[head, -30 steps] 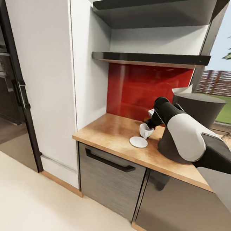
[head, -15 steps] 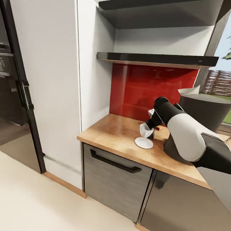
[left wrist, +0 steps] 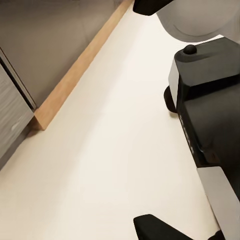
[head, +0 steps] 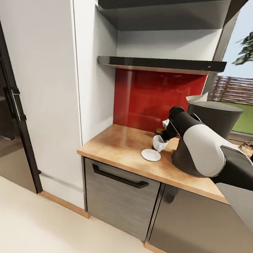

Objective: Set up a coffee station on the kitchen countertop: keep the coffee maker on the countertop, move the bottle of coffee from the kitchen shelf to the counter next to the coffee maker, place a paper coffee filter on top of the coffee maker, put the saucer next to the coffee maker with the coffee cup on the saucer, and place the electric kettle next to the coffee maker.

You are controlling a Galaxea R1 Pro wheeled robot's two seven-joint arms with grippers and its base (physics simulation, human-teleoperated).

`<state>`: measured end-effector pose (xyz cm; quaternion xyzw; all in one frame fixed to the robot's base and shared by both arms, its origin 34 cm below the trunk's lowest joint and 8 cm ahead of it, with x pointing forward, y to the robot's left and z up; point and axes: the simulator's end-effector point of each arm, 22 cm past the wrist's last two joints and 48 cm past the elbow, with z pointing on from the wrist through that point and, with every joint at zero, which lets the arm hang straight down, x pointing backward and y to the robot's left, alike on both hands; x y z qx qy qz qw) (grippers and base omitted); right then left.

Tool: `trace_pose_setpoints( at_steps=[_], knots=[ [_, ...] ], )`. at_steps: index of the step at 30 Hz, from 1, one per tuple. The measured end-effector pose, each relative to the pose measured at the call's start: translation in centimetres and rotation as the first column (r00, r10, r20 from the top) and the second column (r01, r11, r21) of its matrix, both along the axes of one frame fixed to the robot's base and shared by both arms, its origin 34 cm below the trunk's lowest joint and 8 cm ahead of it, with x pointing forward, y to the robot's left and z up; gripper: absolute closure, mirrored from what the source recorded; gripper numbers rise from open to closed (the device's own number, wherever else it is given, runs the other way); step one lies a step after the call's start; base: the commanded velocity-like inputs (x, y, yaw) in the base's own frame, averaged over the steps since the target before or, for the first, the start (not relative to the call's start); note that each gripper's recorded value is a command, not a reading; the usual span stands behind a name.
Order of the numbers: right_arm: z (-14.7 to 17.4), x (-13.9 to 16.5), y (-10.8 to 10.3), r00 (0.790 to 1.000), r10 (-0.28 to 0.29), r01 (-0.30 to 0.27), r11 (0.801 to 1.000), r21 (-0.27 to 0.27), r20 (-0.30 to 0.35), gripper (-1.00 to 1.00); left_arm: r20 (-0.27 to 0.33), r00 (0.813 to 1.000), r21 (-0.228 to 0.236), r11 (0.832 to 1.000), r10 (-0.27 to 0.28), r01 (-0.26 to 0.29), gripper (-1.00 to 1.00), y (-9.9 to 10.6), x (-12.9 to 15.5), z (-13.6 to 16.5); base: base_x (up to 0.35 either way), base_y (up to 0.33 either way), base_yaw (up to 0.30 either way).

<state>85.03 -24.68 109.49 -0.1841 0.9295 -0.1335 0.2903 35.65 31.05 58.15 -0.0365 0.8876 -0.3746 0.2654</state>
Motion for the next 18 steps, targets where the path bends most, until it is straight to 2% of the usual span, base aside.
trace_pose_setpoints(
  at_steps=[6,18],
  knots=[
    [-0.02,-0.04,0.07,1.0,0.001,-0.001,1.0,0.002,-0.001,1.0,0.0,1.0,0.0,1.0,0.0,0.0,-1.0,0.0,-0.01,0.01,0.119,0.0,-0.013],
    [-0.49,-0.16,0.26,1.0,0.004,-0.004,1.0,0.006,-0.011,1.0,0.0,1.0,0.0,1.0,0.0,0.0,-1.0,0.0,0.0,0.0,0.048,0.0,-0.001]
  ],
)
